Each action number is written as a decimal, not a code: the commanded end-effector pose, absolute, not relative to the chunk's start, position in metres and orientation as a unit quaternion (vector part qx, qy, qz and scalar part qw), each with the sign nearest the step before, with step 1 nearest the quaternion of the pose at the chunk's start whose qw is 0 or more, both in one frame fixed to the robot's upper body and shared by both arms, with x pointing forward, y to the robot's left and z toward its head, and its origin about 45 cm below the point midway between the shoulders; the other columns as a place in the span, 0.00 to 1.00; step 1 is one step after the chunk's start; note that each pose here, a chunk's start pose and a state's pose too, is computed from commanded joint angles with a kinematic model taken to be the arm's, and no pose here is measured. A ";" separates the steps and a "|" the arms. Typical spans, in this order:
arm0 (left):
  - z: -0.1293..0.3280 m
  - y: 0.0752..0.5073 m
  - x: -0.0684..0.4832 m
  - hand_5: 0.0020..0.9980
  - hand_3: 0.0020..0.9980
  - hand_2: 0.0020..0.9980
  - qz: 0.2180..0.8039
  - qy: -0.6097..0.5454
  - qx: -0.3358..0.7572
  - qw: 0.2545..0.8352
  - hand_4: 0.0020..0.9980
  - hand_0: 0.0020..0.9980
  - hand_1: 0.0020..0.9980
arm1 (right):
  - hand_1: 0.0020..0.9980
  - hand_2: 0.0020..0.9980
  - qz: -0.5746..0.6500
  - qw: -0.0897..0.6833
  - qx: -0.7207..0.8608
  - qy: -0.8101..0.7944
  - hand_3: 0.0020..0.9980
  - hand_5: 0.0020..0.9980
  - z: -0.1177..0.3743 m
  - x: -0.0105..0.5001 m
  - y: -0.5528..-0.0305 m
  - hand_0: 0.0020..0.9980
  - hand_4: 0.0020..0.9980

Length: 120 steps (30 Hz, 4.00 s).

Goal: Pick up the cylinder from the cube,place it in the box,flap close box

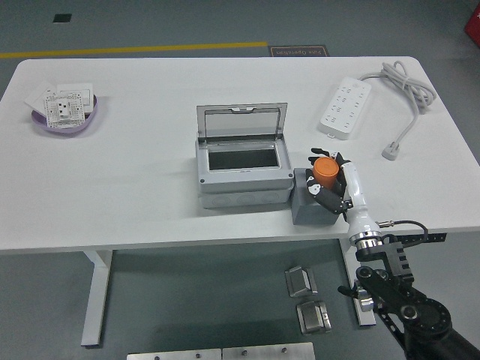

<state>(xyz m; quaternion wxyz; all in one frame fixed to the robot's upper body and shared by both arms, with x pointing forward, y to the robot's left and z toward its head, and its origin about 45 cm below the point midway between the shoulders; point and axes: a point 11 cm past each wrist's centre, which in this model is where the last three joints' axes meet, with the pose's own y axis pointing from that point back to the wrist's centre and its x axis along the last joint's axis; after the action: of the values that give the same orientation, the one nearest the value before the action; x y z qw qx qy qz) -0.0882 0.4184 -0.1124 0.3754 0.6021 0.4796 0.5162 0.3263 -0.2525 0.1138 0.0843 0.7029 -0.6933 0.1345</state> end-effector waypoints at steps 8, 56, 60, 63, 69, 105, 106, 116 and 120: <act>-0.112 0.418 -0.089 0.04 0.59 0.55 0.515 0.480 0.603 0.375 0.49 0.63 0.58 | 0.66 0.63 0.138 0.086 0.702 -0.693 0.63 0.00 0.114 0.326 -0.253 0.68 0.00; -0.113 0.415 -0.091 0.04 0.59 0.55 0.509 0.482 0.605 0.378 0.49 0.63 0.58 | 0.72 0.74 0.135 0.090 0.716 -0.679 0.81 0.27 0.113 0.328 -0.252 0.66 0.84; -0.113 0.415 -0.092 0.04 0.59 0.55 0.508 0.482 0.606 0.378 0.49 0.63 0.58 | 0.72 0.74 0.136 0.090 0.716 -0.679 0.81 0.27 0.113 0.328 -0.252 0.66 0.84; -0.113 0.414 -0.092 0.04 0.59 0.55 0.507 0.483 0.606 0.378 0.49 0.63 0.58 | 0.72 0.73 0.137 0.090 0.716 -0.679 0.81 0.28 0.114 0.329 -0.252 0.66 0.84; -0.113 0.414 -0.093 0.04 0.59 0.55 0.506 0.483 0.607 0.379 0.49 0.63 0.58 | 0.72 0.73 0.139 0.092 0.714 -0.680 0.81 0.28 0.115 0.330 -0.255 0.66 0.84; -0.114 0.411 -0.094 0.05 0.59 0.55 0.498 0.484 0.610 0.382 0.48 0.63 0.58 | 0.71 0.70 0.150 0.093 0.708 -0.684 0.80 0.28 0.122 0.336 -0.263 0.64 0.84; -0.114 0.411 -0.094 0.05 0.59 0.55 0.498 0.484 0.609 0.382 0.48 0.63 0.58 | 0.71 0.70 0.150 0.093 0.708 -0.684 0.80 0.28 0.122 0.336 -0.263 0.64 0.84; -0.114 0.410 -0.094 0.04 0.59 0.55 0.497 0.485 0.610 0.383 0.47 0.63 0.58 | 0.71 0.70 0.152 0.091 0.709 -0.683 0.80 0.28 0.123 0.336 -0.261 0.64 0.84; -0.114 0.410 -0.094 0.04 0.59 0.55 0.497 0.484 0.609 0.383 0.47 0.63 0.58 | 0.71 0.70 0.151 0.091 0.708 -0.684 0.80 0.28 0.122 0.336 -0.261 0.64 0.84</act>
<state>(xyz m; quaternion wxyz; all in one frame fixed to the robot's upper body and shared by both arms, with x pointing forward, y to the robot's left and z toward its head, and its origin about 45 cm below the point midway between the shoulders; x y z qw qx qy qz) -0.0938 0.4102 -0.1142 0.3834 0.6094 0.4842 0.4973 0.3359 -0.2612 0.1223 0.0910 0.7084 -0.6836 0.1506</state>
